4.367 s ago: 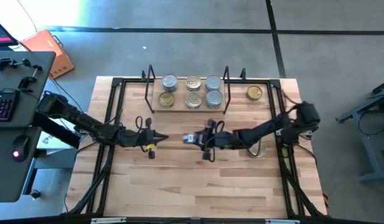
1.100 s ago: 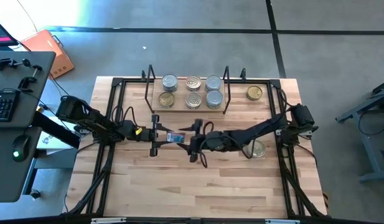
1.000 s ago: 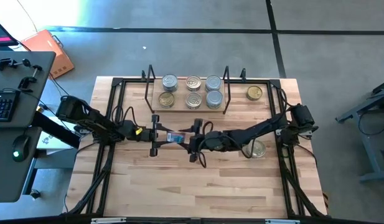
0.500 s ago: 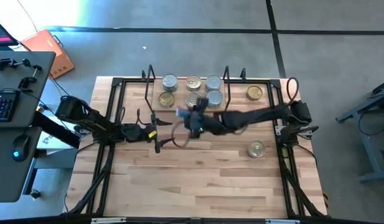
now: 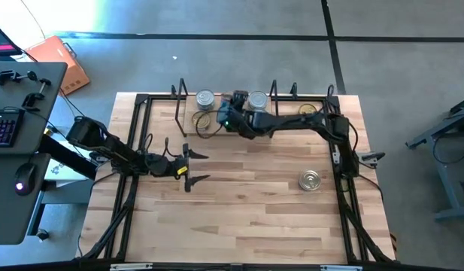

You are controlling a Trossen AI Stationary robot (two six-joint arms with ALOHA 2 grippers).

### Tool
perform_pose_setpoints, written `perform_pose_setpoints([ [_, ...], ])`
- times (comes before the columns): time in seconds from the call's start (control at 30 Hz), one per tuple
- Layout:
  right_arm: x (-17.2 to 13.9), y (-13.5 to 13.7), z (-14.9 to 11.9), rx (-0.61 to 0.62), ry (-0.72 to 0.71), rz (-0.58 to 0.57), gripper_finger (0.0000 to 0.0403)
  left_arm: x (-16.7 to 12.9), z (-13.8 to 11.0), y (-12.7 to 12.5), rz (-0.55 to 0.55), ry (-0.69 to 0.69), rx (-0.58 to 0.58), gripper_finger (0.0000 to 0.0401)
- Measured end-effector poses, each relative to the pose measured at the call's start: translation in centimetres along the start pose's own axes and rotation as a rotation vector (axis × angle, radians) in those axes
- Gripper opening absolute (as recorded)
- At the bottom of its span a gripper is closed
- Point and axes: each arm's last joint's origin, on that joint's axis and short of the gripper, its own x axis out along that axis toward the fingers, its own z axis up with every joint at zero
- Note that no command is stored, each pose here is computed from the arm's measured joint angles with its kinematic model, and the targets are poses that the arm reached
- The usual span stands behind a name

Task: Stack canned seafood by type on shelf
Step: Stack the blue-pink tuna can on top of the blue-pink tuna can on the shelf

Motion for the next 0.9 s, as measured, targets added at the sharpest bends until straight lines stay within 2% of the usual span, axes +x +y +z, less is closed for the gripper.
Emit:
perform_pose_setpoints([
  [0.13, 2.8, -0.4, -1.3, -0.046, 0.056, -0.002, 0.0180, 0.0, 0.0, -0.1, -0.005, 0.000, 0.001, 0.0334],
  [0.37, 5.0, -1.9, -2.5, -0.019, 0.035, 0.076, 0.0180, 0.0, 0.0, -0.1, -0.004, 0.000, 0.002, 0.0335],
  [0.9, 5.4, -2.1, -3.2, -0.064, 0.014, 0.187, 0.0186, 0.0, 0.0, -0.1, -0.004, 0.000, 0.003, 0.0335],
])
